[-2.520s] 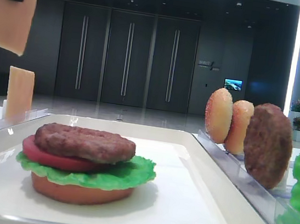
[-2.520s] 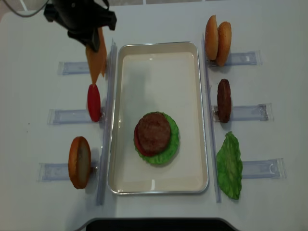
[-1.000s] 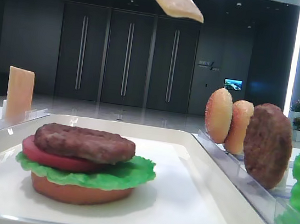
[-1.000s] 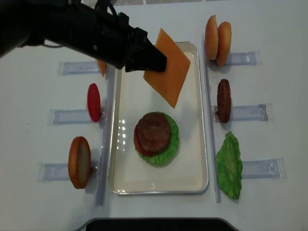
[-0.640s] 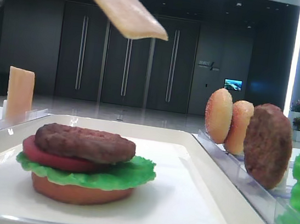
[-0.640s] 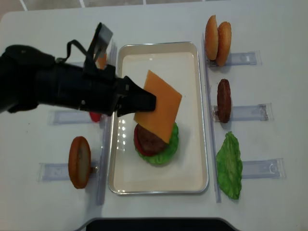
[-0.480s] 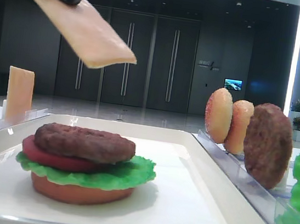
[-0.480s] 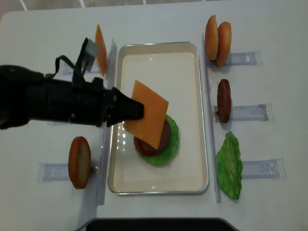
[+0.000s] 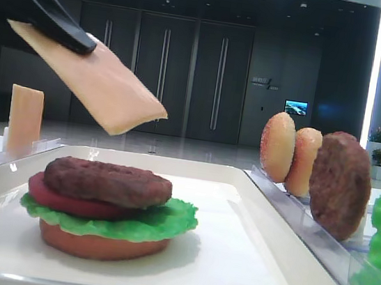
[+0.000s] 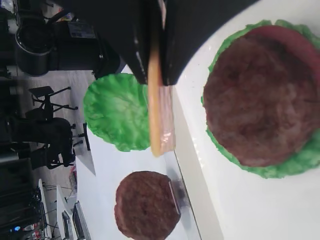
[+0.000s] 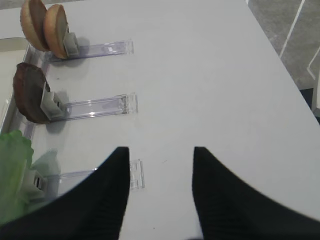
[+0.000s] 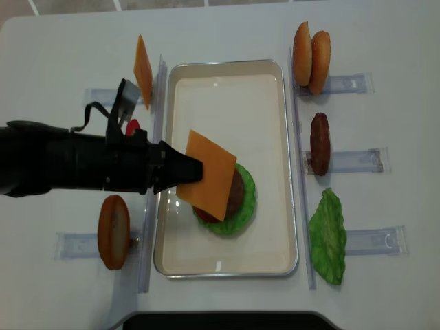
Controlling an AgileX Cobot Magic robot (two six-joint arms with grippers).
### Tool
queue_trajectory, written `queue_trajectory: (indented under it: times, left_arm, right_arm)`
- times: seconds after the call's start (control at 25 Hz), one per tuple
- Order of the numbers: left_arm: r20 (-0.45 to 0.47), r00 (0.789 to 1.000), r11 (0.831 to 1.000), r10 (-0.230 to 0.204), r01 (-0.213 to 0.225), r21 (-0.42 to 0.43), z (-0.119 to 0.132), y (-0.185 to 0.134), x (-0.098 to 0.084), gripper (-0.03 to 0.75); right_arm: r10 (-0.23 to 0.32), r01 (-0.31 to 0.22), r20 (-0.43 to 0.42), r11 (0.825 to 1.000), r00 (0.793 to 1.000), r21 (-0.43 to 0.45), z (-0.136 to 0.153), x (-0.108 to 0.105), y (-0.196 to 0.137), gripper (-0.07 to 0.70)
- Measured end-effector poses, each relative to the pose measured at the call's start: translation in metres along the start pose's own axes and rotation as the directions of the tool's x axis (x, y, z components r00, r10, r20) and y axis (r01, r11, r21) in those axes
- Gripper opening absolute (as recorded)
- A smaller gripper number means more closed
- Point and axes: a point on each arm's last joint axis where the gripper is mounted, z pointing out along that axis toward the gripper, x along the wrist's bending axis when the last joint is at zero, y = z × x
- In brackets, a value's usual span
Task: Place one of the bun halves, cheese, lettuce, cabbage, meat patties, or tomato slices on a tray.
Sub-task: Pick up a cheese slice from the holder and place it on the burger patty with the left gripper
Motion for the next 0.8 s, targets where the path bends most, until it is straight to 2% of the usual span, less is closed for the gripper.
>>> queue_trajectory:
  times: [0.48, 0.8]
  left_arm:
    - [0.050, 0.992, 0.993, -0.113, 0.111, 0.032, 0.024, -0.002, 0.032, 0.030]
    - [0.051, 0.992, 0.993, -0.113, 0.111, 0.026, 0.025, -0.002, 0.034, 0.030]
  right_arm:
    - [0.000, 0.000, 0.000, 1.000, 1.000, 0.000, 0.000, 0.000, 0.000, 0.290]
    - [-0.001, 0.001, 0.000, 1.000, 1.000, 0.000, 0.000, 0.000, 0.000, 0.290]
